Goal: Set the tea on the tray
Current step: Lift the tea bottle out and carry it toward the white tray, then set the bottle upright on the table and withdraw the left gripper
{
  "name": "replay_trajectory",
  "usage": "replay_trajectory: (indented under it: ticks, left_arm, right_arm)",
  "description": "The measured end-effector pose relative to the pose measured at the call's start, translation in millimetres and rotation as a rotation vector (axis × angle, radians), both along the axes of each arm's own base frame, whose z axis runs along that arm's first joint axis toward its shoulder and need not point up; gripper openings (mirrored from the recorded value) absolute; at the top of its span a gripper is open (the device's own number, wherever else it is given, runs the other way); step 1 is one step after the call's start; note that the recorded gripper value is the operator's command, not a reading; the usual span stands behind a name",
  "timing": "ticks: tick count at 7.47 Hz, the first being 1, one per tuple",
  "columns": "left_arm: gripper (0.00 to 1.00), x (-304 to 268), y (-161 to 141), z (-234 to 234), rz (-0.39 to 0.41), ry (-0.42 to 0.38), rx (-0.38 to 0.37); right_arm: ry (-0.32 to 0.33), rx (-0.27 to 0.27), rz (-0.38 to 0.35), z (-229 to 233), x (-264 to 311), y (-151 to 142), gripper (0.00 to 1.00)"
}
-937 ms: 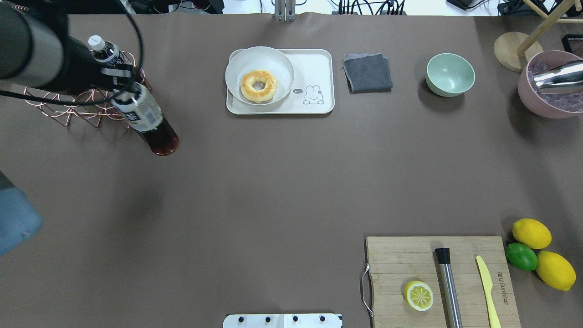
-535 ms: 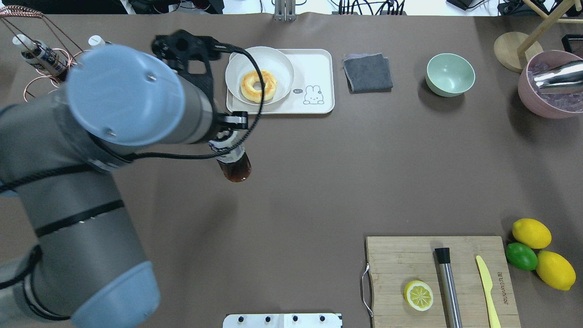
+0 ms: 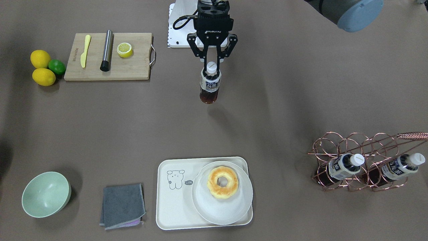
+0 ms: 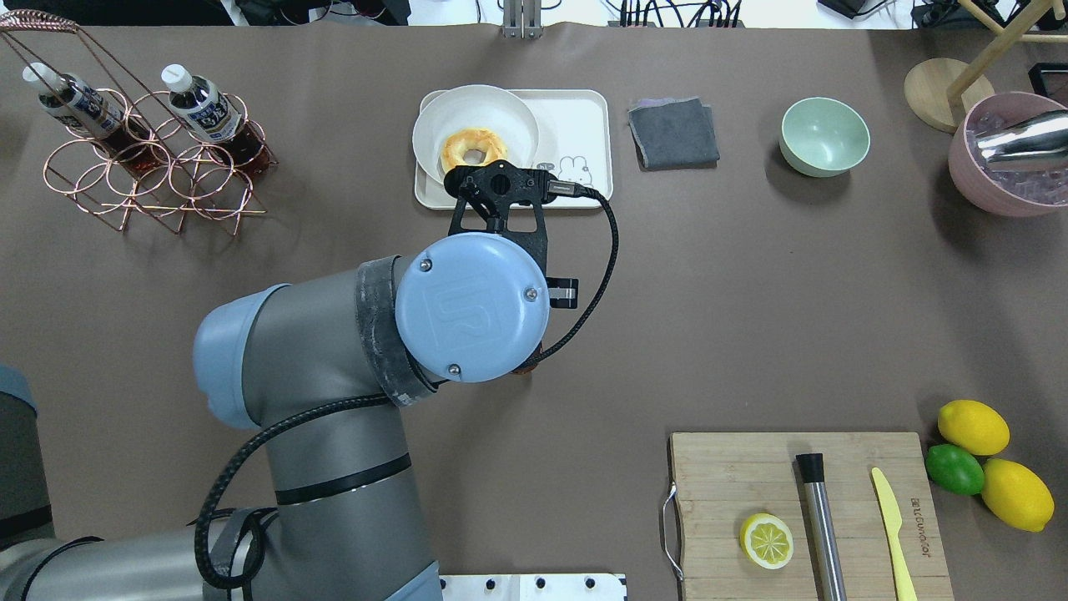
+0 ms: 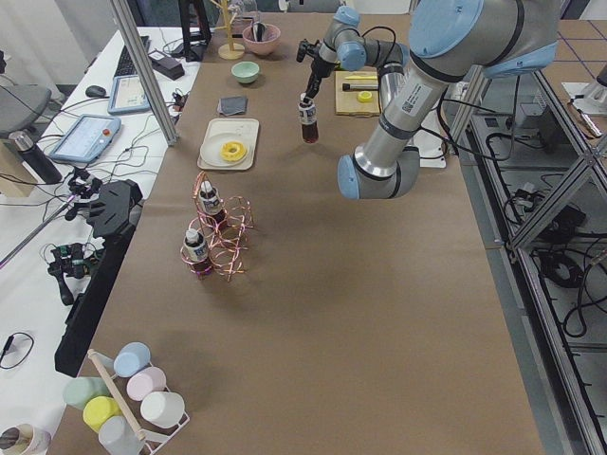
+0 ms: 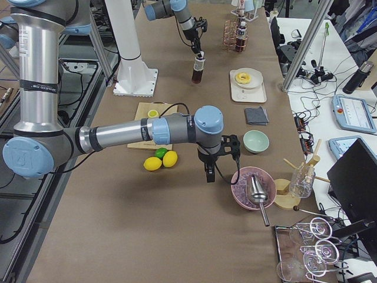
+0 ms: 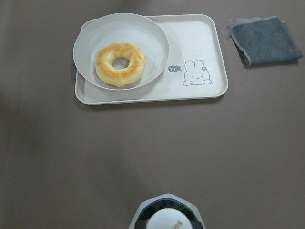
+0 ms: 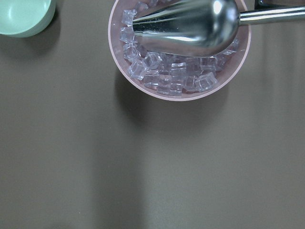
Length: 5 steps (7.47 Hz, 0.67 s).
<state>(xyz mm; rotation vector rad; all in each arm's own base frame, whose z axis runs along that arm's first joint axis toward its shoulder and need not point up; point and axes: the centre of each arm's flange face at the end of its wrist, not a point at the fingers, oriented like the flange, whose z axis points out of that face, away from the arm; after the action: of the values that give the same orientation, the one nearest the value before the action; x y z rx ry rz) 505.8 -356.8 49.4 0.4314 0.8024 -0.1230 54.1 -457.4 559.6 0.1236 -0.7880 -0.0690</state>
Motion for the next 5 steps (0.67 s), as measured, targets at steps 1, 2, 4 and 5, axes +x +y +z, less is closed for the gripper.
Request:
replay_trajectory:
  ticks: [1,2,4,5]
  left_arm:
    - [0.00,10,4,3,0.009,-0.002,-0.001]
    - [0.00,15,5,5,0.013,-0.002,0.000]
    - [0.00,20,5,6,0.011,0.000,0.004]
    - [0.00,23,7,7,0.008,-0.002,0.012]
  right_arm:
    - [0.000,0.000,-0.001,0,0,0,1.00]
    - [0.000,0.001,-0.001,1,0,0,1.00]
    - [0.000,0.000,-0.002,1,0,0,1.00]
    - [0.000,-0.002,-0.002,2,0,0,1.00]
